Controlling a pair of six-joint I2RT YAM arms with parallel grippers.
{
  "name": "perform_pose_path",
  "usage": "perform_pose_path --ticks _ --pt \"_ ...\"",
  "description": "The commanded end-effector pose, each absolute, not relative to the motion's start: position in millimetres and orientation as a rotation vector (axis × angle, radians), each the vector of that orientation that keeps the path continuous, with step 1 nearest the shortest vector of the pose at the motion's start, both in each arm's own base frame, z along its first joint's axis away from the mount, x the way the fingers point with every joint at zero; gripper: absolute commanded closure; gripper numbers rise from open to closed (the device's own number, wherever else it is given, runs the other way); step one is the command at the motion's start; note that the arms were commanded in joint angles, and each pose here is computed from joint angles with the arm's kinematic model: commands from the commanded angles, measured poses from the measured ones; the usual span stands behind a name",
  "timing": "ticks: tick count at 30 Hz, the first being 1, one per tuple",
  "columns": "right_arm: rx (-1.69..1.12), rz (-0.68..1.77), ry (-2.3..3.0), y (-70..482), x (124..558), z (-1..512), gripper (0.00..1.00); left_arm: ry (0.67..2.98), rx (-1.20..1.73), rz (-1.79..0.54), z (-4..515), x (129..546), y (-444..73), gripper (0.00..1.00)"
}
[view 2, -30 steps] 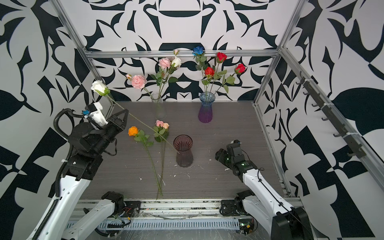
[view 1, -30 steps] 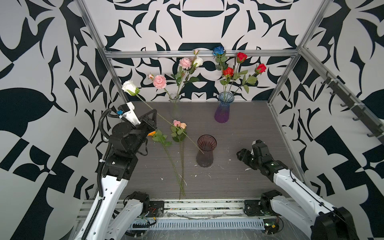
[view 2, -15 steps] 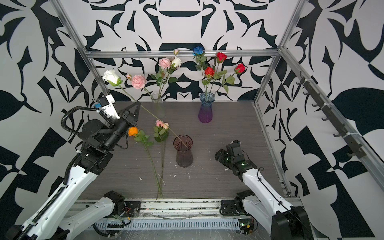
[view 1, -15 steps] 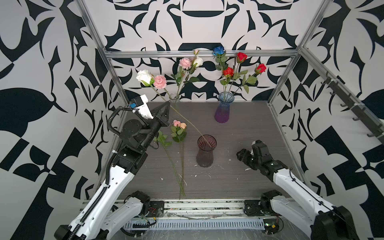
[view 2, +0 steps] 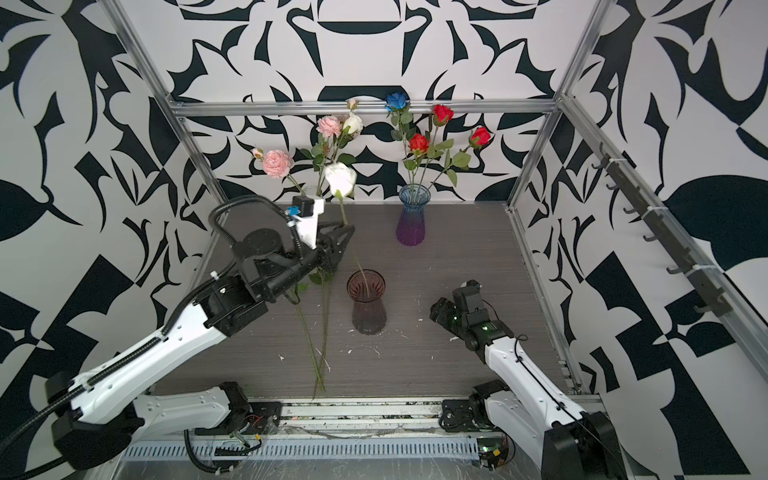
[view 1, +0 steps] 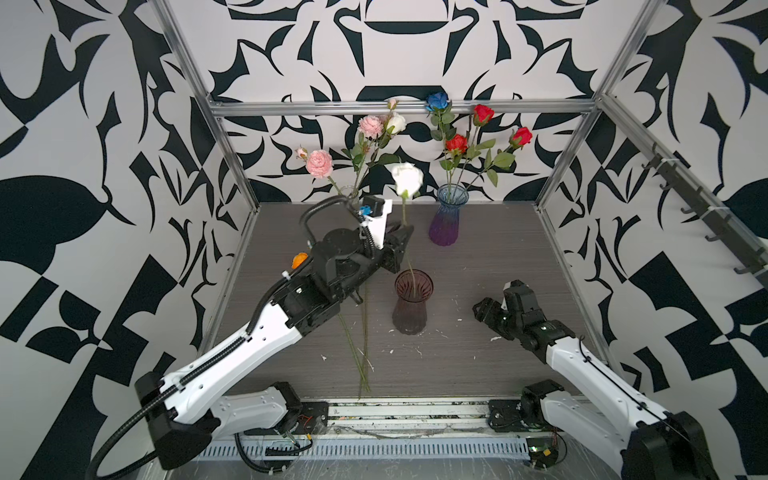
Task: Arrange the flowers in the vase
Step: 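Lower the white rose stem into the dark mauve vase with the left gripper, then open the left gripper and draw it back toward the loose roses, then lower the left gripper onto the pink and peach rose stems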
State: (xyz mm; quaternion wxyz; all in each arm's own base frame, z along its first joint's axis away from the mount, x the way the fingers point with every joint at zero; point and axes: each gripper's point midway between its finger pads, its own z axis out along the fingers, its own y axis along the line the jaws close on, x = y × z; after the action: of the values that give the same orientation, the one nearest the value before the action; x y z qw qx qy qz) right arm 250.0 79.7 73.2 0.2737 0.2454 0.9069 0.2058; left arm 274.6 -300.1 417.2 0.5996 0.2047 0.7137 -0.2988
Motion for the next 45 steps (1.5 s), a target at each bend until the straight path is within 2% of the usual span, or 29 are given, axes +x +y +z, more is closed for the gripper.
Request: perform_pose_path --ticks 1,4,8,12,15,17,22,27,33,37,45 --pt "0.663 0.569 2.422 80.6 253.3 78.3 0.29 1.805 0.565 -0.566 384.7 275.2 -294.9 0.26" --pt "0.662 0.572 2.418 80.8 254.0 79.0 0.29 1.785 0.548 -0.582 379.1 270.7 -288.9 0.18" --pt "0.657 0.575 2.43 82.5 255.3 77.5 0.29 1.805 0.457 -0.556 363.9 269.2 -267.2 0.0" --pt "0.653 0.577 2.44 84.1 257.0 75.7 0.28 1.957 0.319 -0.572 325.9 275.7 -239.1 0.01" --pt "0.654 0.587 2.445 85.7 258.5 73.8 0.28 2.179 0.205 -0.653 277.3 280.4 -220.3 0.01" --pt "0.653 0.593 2.446 86.7 259.3 73.1 0.28 2.306 0.132 -0.611 243.6 280.1 -204.9 0.01" --pt "0.65 0.599 2.434 86.2 259.4 75.0 0.28 2.429 -0.018 -0.549 181.1 272.0 -177.5 0.0" --pt "0.652 0.594 2.431 84.9 259.0 75.1 0.28 2.536 -0.193 -0.642 130.1 268.5 -165.6 0.21" --pt "0.648 0.594 2.446 85.9 259.8 73.7 0.28 2.659 -0.24 -0.706 88.6 276.0 -173.0 0.32" --pt "0.644 0.59 2.448 85.0 259.9 73.9 0.28 2.716 -0.231 -0.711 70.3 284.7 -180.8 0.37" --pt "0.644 0.6 2.44 84.6 259.6 73.5 0.28 2.755 -0.198 -0.659 53.9 307.2 -187.6 0.38"
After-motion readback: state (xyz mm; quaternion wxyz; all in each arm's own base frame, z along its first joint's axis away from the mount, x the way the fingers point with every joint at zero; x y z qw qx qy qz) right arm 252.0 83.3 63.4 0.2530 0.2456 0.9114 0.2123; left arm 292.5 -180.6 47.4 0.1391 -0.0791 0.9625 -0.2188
